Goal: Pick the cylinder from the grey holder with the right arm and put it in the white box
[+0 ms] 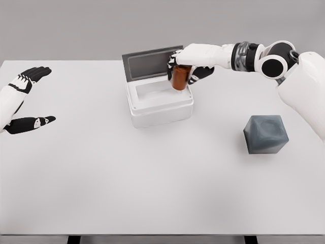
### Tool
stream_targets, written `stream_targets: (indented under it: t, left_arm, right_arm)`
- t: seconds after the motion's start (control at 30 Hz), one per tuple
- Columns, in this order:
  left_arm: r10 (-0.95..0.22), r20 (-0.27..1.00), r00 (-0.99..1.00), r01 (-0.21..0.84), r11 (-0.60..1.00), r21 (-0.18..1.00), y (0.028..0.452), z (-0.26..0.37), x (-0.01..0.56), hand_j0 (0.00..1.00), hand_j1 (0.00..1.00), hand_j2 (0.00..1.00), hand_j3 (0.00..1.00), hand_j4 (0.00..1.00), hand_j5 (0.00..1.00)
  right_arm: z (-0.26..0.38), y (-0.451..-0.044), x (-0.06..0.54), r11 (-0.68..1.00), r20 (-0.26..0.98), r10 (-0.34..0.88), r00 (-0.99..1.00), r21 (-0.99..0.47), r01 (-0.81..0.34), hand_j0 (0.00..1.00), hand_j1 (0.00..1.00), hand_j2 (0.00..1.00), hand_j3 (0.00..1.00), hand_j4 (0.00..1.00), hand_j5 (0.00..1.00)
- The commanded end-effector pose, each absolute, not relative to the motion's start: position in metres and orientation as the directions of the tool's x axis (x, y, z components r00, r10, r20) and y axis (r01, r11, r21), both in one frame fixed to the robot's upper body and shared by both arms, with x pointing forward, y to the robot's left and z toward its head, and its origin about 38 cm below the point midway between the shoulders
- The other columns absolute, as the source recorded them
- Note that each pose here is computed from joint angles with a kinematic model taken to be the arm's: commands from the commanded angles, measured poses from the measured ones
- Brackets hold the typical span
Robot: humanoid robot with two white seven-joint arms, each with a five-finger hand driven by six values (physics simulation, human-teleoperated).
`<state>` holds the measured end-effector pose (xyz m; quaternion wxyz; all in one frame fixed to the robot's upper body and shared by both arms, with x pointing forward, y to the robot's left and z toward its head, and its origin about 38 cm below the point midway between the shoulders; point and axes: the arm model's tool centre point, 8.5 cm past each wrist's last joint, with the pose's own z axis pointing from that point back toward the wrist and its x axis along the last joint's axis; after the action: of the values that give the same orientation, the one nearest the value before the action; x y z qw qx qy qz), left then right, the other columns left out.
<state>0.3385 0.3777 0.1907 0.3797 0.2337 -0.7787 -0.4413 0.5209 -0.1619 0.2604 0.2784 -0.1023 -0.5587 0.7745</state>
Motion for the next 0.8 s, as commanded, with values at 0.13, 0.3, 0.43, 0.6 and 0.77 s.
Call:
stream_targets:
  t: [0.13, 0.3, 0.43, 0.6, 0.77]
  left_arm:
    - [-0.697, 0.388, -0.603, -0.029, 0.506, 0.862, 0.378, 0.191, 0.338, 1.0, 1.0, 1.0, 1.0, 1.0, 1.0]
    - [-0.697, 0.388, -0.603, -0.029, 0.506, 0.862, 0.378, 0.191, 0.338, 1.0, 1.0, 1.0, 1.0, 1.0, 1.0]
    - [-0.697, 0.388, -0.603, -0.029, 0.506, 0.862, 0.378, 0.191, 0.338, 1.0, 1.0, 1.0, 1.0, 1.0, 1.0]
    - [-0.71, 0.36, -0.605, -0.041, 0.479, 0.877, 0.378, 0.194, 0.342, 1.0, 1.0, 1.0, 1.0, 1.0, 1.0]
    - [-0.737, 0.316, -0.598, -0.064, 0.437, 0.897, 0.38, 0.196, 0.355, 1.0, 1.0, 1.0, 1.0, 1.0, 1.0]
  right_arm:
    - [0.265, -0.162, 0.52, -0.225, 0.138, 0.543, -0.828, -0.926, -0.302, 0.99, 0.99, 0.99, 0.99, 0.99, 0.99]
    - [0.285, -0.16, 0.51, -0.225, 0.098, 0.509, -0.855, -0.944, -0.242, 1.0, 1.0, 1.0, 1.0, 1.0, 1.0]
    - [0.333, -0.179, 0.5, -0.144, 0.045, 0.505, -0.862, -0.98, -0.136, 1.0, 1.0, 1.0, 1.0, 1.0, 1.0]
    - [0.353, -0.239, 0.497, -0.079, 0.027, 0.574, -0.819, -0.993, -0.088, 1.0, 1.0, 1.0, 1.0, 1.0, 1.0]
    - [0.319, -0.341, 0.47, 0.015, 0.114, 0.685, -0.72, -0.99, -0.143, 1.0, 1.0, 1.0, 1.0, 1.0, 1.0]
